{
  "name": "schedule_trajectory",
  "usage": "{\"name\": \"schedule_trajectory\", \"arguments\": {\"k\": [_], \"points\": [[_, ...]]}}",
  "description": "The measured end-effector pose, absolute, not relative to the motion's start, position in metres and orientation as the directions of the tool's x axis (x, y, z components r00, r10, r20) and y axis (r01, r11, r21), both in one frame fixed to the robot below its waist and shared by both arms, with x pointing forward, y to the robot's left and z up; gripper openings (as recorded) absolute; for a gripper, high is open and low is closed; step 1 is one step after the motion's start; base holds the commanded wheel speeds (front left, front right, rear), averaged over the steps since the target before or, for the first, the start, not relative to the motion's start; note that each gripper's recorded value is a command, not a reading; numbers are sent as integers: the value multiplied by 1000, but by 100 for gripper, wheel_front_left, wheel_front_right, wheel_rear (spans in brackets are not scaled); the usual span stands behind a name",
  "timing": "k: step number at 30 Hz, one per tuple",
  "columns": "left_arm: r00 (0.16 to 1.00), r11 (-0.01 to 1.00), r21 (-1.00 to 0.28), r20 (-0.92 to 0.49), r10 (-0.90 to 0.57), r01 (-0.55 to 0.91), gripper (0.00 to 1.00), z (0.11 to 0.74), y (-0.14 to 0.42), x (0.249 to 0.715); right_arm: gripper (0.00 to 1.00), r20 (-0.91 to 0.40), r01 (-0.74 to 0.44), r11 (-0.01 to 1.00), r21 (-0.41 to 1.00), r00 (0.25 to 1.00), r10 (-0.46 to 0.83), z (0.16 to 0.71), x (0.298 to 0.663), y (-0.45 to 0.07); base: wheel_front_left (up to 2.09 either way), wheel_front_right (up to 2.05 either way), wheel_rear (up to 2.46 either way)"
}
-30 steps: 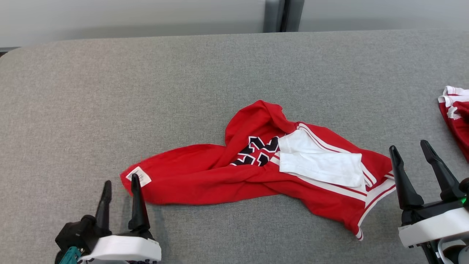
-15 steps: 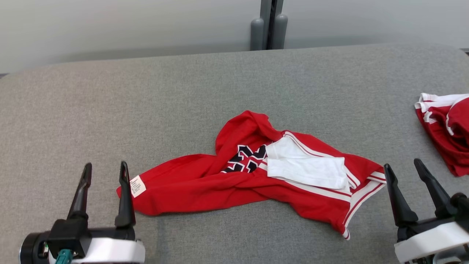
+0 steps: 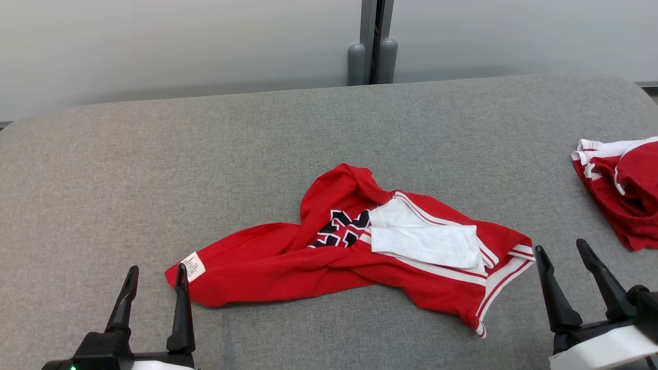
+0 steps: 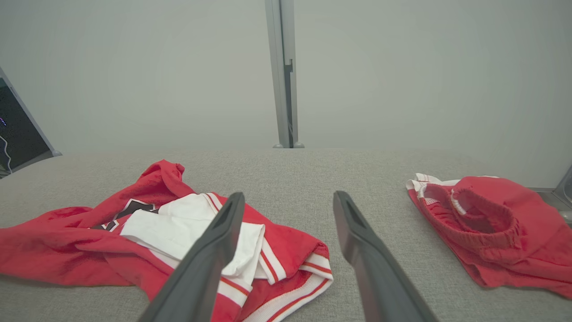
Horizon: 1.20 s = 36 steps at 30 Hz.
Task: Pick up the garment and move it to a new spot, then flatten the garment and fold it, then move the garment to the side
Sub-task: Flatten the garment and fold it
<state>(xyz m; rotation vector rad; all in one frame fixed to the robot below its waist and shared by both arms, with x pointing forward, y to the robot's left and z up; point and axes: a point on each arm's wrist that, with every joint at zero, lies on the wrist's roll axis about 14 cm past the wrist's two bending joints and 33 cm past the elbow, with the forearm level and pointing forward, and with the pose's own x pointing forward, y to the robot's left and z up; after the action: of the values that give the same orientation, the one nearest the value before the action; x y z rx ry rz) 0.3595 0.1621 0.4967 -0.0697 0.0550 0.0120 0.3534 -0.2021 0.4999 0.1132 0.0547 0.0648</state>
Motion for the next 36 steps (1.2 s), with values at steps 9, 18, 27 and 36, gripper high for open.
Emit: {"name": "schedule_trajectory", "arguments": {"k": [9, 18, 27, 36], "points": [[996, 997, -77, -86, 13, -20, 100, 491, 163, 360, 100, -54, -66, 992, 111, 996, 72, 499, 356, -201, 0, 0, 0], [956, 991, -136, -292, -34, -7, 100, 448, 165, 387, 100, -82, -78, 991, 110, 993, 88, 489, 371, -198, 0, 0, 0], [850, 973, -224, -521, -69, -58, 100, 383, 167, 391, 100, -99, -77, 990, 116, 991, 89, 480, 380, -199, 0, 0, 0], [804, 966, -251, -586, -103, -59, 0, 362, 163, 394, 100, -107, -58, 991, 116, 992, 71, 475, 382, -206, 0, 0, 0]]}}
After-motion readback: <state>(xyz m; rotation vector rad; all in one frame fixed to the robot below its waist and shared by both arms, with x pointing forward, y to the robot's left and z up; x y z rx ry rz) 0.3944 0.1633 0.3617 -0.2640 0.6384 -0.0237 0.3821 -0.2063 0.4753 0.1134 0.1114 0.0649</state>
